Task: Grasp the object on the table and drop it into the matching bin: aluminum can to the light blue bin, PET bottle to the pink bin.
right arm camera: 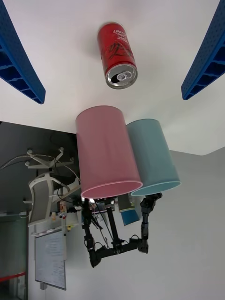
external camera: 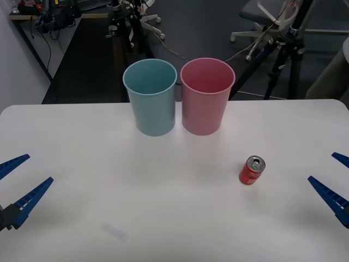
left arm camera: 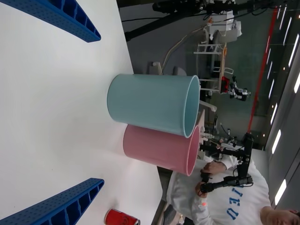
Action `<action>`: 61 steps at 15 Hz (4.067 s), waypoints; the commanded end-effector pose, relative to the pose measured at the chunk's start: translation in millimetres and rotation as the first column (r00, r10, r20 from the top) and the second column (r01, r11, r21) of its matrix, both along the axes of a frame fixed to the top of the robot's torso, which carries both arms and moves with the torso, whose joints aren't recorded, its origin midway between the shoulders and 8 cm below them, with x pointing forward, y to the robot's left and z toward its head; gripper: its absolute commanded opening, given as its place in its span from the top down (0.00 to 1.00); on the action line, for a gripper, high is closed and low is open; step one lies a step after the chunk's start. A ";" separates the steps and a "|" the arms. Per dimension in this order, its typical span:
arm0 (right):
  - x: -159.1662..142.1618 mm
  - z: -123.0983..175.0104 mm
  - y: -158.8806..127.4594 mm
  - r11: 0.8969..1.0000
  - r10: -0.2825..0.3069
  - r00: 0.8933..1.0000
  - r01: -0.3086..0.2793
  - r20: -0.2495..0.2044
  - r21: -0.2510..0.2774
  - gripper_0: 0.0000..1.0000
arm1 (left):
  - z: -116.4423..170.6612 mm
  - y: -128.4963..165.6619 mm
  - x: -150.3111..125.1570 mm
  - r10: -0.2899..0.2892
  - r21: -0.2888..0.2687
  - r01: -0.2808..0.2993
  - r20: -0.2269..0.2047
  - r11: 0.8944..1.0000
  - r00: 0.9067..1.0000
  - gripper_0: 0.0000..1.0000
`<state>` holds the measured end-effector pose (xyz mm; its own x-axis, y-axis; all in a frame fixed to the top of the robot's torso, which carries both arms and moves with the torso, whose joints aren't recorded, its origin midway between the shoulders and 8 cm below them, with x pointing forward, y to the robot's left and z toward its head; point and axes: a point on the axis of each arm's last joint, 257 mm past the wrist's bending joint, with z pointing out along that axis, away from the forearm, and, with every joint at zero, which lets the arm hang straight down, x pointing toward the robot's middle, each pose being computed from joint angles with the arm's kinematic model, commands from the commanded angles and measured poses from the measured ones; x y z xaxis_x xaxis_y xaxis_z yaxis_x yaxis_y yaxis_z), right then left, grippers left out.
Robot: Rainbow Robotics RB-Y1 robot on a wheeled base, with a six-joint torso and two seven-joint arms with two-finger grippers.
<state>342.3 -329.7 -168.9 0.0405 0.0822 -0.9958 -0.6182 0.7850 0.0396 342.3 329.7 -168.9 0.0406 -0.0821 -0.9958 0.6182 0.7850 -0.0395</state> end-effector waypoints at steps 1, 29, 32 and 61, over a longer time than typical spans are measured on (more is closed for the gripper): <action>-3.7 -10.4 10.2 0.999 -0.007 1.000 0.008 -0.015 0.043 0.00 | 0.0 0.0 0.0 0.000 0.000 0.000 0.000 1.000 1.000 0.00; 56.9 -151.9 77.8 0.984 -0.088 0.996 0.091 0.026 -0.152 0.00 | 0.0 0.0 0.0 0.000 0.000 0.000 0.000 1.000 1.000 0.00; 71.0 -156.8 94.7 0.986 -0.072 0.997 0.075 0.024 -0.152 0.00 | 0.0 0.0 0.0 0.000 0.000 0.000 0.000 1.000 1.000 0.00; 117.4 -152.7 117.1 0.982 -0.104 0.995 0.102 -0.003 -0.161 1.00 | 0.0 0.0 0.0 0.000 0.000 0.000 0.000 1.000 1.000 0.00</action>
<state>459.7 -211.9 -322.1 0.0292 -0.0842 -0.9960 -0.5347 0.8406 -0.0868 342.3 329.7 -168.9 0.0406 -0.0820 -0.9958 0.6182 0.7850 -0.0395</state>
